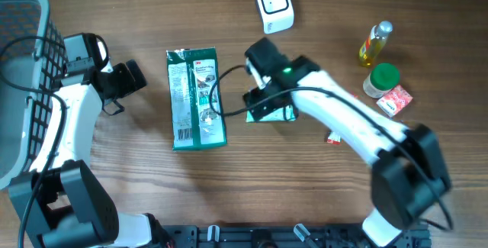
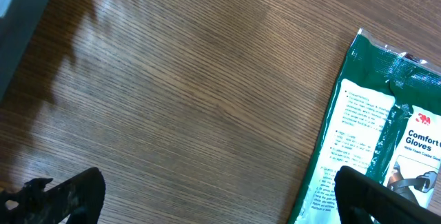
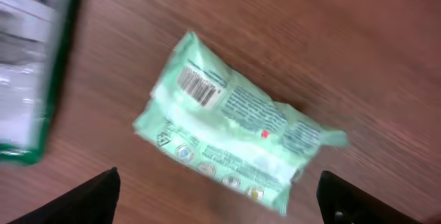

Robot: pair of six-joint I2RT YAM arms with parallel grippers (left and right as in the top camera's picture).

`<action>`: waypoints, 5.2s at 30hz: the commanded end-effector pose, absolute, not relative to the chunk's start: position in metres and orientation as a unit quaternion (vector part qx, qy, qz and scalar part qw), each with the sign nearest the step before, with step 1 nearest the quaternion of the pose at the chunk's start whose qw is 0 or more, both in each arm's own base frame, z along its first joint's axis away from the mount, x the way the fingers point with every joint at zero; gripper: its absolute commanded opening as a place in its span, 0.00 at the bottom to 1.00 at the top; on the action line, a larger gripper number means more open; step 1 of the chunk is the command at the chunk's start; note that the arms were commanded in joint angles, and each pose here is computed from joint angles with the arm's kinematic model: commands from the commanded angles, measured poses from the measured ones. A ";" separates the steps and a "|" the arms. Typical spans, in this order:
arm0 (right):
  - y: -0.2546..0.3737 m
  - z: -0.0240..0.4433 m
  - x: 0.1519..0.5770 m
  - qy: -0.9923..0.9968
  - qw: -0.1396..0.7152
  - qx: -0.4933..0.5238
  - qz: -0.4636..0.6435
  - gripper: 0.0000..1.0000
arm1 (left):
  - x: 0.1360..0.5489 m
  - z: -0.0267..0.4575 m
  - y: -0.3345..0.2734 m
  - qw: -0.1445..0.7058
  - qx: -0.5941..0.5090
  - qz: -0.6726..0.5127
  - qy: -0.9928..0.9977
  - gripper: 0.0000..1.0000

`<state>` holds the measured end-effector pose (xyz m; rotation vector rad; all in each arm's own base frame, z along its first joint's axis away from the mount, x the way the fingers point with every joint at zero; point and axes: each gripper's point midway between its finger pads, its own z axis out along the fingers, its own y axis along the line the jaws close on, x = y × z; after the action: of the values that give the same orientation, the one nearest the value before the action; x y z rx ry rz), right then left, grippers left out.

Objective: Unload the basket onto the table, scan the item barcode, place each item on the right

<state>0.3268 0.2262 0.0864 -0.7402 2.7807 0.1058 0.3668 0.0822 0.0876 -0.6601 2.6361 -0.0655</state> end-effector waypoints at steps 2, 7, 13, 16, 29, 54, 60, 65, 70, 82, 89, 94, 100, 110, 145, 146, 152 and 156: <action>0.204 0.112 0.332 0.964 0.097 -0.188 0.164 0.93 | 0.366 0.086 0.082 0.208 -0.233 -0.026 0.950 1.00; 0.156 0.068 0.332 0.975 0.068 -0.102 0.187 0.92 | 0.366 0.086 0.082 0.208 -0.233 -0.026 0.950 1.00; 0.162 0.022 0.324 0.970 0.084 -0.054 0.223 0.80 | 0.366 0.086 0.082 0.208 -0.233 -0.026 0.950 1.00; 0.164 0.019 0.330 0.968 0.095 -0.016 0.231 0.70 | 0.366 0.086 0.082 0.208 -0.233 -0.026 0.950 1.00; 0.165 -0.005 0.330 0.955 0.128 0.061 0.260 0.40 | 0.366 0.086 0.082 0.208 -0.233 -0.026 0.950 1.00; 0.186 0.180 0.289 0.848 0.336 -0.221 0.345 0.04 | 0.366 0.086 0.082 0.208 -0.233 -0.026 0.950 1.00; 0.186 0.180 0.289 0.849 0.335 -0.221 0.345 0.04 | 0.366 0.086 0.082 0.208 -0.233 -0.026 0.950 1.00; 0.186 0.180 0.289 0.849 0.335 -0.221 0.345 0.04 | 0.366 0.086 0.082 0.208 -0.233 -0.026 0.950 1.00; 0.186 0.180 0.289 0.849 0.335 -0.221 0.345 0.04 | 0.366 0.086 0.082 0.208 -0.233 -0.026 0.950 1.00; 0.186 0.180 0.289 0.853 0.327 -0.204 0.351 0.04 | 0.366 0.086 0.082 0.208 -0.233 -0.026 0.950 1.00; 0.187 0.182 0.291 0.853 0.329 -0.196 0.356 0.04 | 0.366 0.086 0.082 0.208 -0.233 -0.026 0.950 1.00; 0.187 0.182 0.291 0.853 0.329 -0.196 0.356 0.04 | 0.366 0.086 0.082 0.208 -0.233 -0.026 0.950 1.00; 0.189 0.184 0.289 0.849 0.326 -0.200 0.365 0.04 | 0.366 0.086 0.082 0.208 -0.233 -0.026 0.950 1.00; 0.182 0.285 0.330 0.829 0.412 -0.246 0.288 0.04 | 0.366 0.086 0.082 0.208 -0.233 -0.026 0.950 1.00; 0.227 0.147 0.598 0.703 0.489 -0.404 -0.322 0.04 | 0.366 0.086 0.082 0.208 -0.233 -0.026 0.950 1.00; 0.234 0.141 0.594 0.703 0.484 -0.419 -0.311 0.04 | 0.366 0.086 0.082 0.208 -0.233 -0.026 0.950 1.00; 0.255 0.111 0.574 0.733 0.453 -0.442 -0.250 0.04 | 0.366 0.086 0.082 0.208 -0.233 -0.026 0.950 1.00; 0.246 0.154 0.572 0.746 0.483 -0.391 -0.241 0.04 | 0.366 0.086 0.082 0.208 -0.233 -0.026 0.950 1.00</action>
<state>0.5714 0.2498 0.1127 -1.0667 1.8292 -0.6300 0.3668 0.0822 0.0876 -0.6601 2.6361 -0.0655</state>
